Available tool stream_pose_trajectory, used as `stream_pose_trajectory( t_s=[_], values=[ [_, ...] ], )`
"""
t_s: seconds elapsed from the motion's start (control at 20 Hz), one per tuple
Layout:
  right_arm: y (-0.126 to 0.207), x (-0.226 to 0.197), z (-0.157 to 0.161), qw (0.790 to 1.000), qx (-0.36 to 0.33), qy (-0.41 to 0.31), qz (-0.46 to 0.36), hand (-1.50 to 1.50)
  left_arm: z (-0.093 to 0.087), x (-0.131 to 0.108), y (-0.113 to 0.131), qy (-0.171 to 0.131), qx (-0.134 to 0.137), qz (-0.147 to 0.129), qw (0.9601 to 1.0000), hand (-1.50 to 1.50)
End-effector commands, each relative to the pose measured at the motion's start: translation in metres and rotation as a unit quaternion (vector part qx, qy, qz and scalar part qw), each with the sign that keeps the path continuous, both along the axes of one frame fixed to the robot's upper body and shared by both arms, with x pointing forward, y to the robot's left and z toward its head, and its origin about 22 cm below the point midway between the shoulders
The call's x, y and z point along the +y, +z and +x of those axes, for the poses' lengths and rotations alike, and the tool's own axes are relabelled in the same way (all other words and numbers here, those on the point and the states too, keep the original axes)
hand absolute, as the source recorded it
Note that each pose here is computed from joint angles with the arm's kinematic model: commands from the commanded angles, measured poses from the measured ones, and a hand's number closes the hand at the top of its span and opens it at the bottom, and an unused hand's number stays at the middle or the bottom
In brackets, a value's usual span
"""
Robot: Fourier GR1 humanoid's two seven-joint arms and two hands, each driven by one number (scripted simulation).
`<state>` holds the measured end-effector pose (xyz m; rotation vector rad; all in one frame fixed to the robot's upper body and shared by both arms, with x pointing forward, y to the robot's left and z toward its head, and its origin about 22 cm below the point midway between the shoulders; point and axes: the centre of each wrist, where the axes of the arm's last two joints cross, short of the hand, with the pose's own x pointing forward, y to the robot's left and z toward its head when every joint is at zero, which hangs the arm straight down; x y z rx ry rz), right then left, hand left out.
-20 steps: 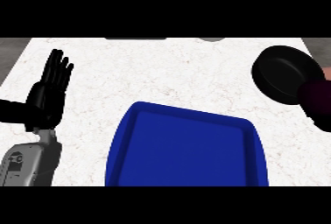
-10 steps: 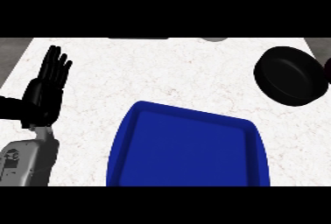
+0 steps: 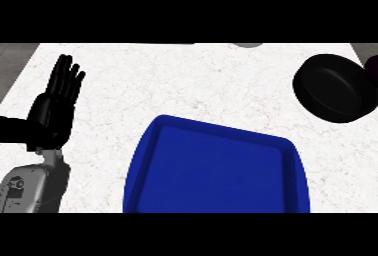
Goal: Pick the eggplant from the tray and place it in the pot
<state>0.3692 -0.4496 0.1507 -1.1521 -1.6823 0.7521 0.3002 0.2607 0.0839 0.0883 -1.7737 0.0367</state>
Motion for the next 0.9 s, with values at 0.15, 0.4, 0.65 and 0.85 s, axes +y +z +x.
stream_pose_trajectory(
  t_s=[0.15,0.4,0.65,0.85],
  values=[
    [-0.020,-0.007,0.013,0.993,0.112,-0.004,0.033,1.50,0.006,-0.002,0.003,-0.011,0.008,0.001,0.9999,0.00],
    [-0.031,-0.003,0.018,0.980,0.172,0.046,0.085,-1.50,0.007,-0.004,-0.004,-0.017,-0.001,0.003,0.9999,0.00],
    [-0.046,-0.003,0.015,0.983,0.121,0.100,0.096,-1.50,0.005,-0.009,-0.005,-0.007,-0.005,0.000,1.0000,0.00],
    [-0.033,0.003,0.025,0.969,0.066,0.130,0.200,-1.50,0.006,-0.012,0.003,-0.010,-0.005,-0.001,0.9999,0.00]
  ],
)
